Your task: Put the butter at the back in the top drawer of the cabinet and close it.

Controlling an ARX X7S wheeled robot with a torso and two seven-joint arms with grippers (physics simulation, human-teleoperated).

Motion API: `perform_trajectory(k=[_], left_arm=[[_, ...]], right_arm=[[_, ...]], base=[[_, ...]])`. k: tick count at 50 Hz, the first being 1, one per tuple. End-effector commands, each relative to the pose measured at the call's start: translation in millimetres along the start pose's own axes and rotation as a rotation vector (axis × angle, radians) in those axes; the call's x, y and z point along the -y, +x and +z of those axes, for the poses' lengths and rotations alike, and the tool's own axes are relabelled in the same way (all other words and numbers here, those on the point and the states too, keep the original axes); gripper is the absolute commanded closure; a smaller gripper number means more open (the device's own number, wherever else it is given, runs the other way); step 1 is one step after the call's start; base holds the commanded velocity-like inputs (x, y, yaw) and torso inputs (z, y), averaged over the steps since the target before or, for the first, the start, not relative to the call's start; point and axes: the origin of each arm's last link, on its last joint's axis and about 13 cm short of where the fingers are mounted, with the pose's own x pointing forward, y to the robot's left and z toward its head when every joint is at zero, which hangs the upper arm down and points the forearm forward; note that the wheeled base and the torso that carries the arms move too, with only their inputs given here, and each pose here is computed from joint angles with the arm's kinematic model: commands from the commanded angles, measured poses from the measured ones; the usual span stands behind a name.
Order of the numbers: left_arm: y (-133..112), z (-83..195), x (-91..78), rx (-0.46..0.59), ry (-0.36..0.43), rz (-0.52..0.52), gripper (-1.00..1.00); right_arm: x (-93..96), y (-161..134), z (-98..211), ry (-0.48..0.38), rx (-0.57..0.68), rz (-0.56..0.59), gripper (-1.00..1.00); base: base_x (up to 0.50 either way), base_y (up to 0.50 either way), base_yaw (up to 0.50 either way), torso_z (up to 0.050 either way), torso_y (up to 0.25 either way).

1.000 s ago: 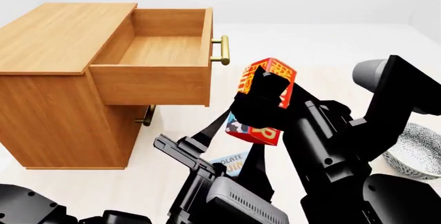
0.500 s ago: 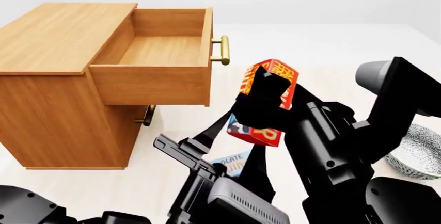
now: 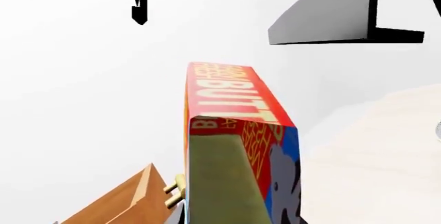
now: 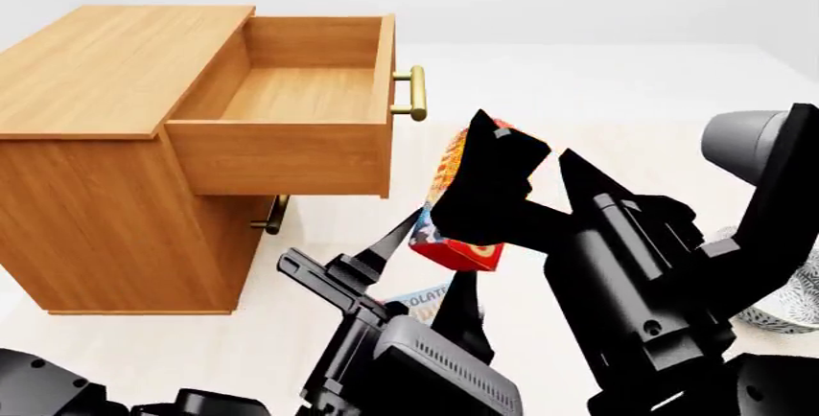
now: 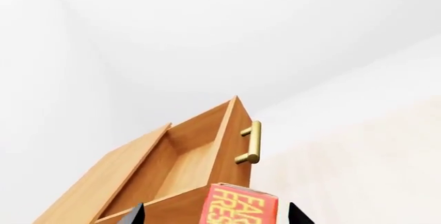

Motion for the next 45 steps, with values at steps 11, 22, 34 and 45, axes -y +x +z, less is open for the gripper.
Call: perform_trajectory(k=[11,22,34,45], left_arm=[[15,11,-31.6,0.028,-0.031,0.119,1.0],[20,22,-49.4,0.04,-0.049,0.161,1.0],[35,33,-82.4,0.031,-0.081,0.222,1.0],[48,27,-108.5,-0.019,-0.103,0.275,1.0]], right_arm=[[14.2,-17,10,0.022,0.056,-0.005,-1.0],[24.1,-17,4,0.021,0.064,-0.023,-1.0],[34.1,-18,-2,0.012,0.066,-0.032,-1.0],[51.4,-13,-8,-0.044,0.127,-0.041,-1.0]], base=[[0.0,0.0,0.0,0.0,0.001],[0.0,0.0,0.0,0.001,0.001],[0.0,0.0,0.0,0.0,0.001],[0.0,0.0,0.0,0.001,0.001]])
